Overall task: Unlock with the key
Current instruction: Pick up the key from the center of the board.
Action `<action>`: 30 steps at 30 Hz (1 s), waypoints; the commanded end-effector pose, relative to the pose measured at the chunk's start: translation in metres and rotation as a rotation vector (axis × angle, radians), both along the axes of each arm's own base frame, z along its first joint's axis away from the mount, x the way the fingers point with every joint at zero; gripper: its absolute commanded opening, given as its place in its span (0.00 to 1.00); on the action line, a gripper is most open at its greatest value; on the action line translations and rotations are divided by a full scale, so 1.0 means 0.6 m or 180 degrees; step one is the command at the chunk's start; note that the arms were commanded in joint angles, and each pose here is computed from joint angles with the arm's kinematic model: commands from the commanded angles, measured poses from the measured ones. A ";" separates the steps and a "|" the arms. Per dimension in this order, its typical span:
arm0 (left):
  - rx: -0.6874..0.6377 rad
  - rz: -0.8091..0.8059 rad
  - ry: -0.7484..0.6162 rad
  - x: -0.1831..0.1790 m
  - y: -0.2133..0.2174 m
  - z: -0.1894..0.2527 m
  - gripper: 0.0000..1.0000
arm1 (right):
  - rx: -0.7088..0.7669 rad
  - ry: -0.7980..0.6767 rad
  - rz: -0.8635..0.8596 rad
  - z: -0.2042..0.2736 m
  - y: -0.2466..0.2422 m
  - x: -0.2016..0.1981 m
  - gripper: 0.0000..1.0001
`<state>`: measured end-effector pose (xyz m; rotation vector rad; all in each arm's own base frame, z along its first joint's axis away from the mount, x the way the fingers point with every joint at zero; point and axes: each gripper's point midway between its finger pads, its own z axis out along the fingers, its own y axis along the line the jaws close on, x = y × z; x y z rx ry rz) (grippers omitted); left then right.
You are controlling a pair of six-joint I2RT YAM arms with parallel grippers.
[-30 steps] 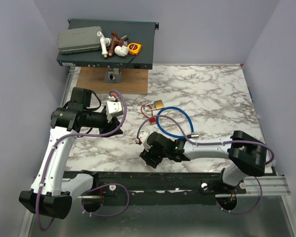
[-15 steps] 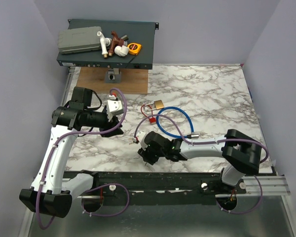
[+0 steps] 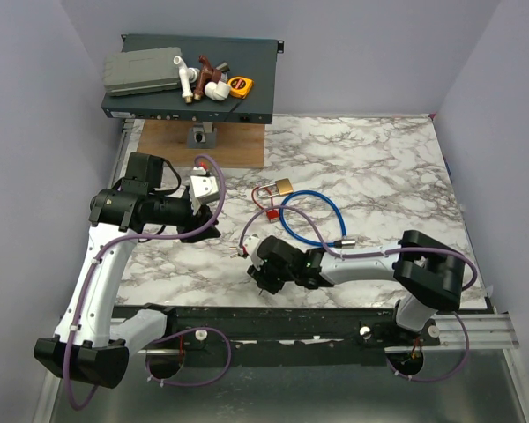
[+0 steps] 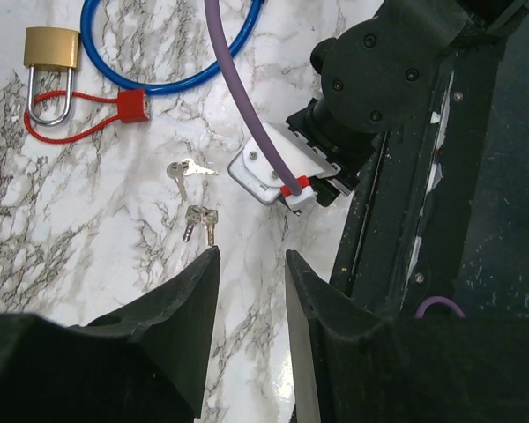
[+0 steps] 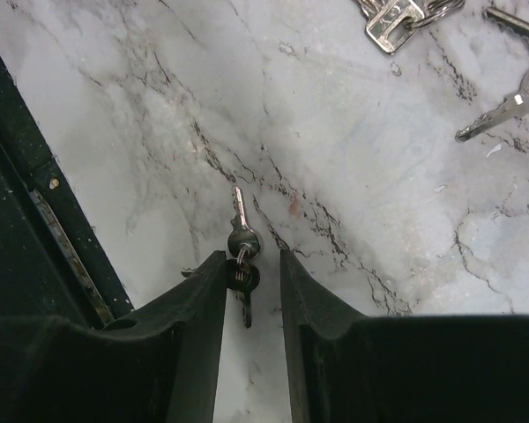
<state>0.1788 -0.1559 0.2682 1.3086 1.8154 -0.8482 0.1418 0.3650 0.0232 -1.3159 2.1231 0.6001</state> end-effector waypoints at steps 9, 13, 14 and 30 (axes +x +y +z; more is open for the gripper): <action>0.0021 0.0031 -0.0077 0.006 0.004 0.012 0.34 | -0.0319 0.0107 -0.0001 -0.042 -0.026 -0.030 0.18; 0.0031 0.0040 -0.0069 0.005 0.005 0.012 0.34 | -0.0283 0.0089 0.0003 -0.038 -0.024 -0.029 0.01; 0.0039 0.0040 -0.0073 0.004 0.006 0.012 0.34 | -0.0277 0.0088 0.0001 -0.037 -0.023 -0.029 0.01; -0.0062 -0.0152 0.0109 -0.005 -0.006 -0.003 0.35 | 0.0697 -0.0384 -0.0255 0.115 0.004 0.005 0.01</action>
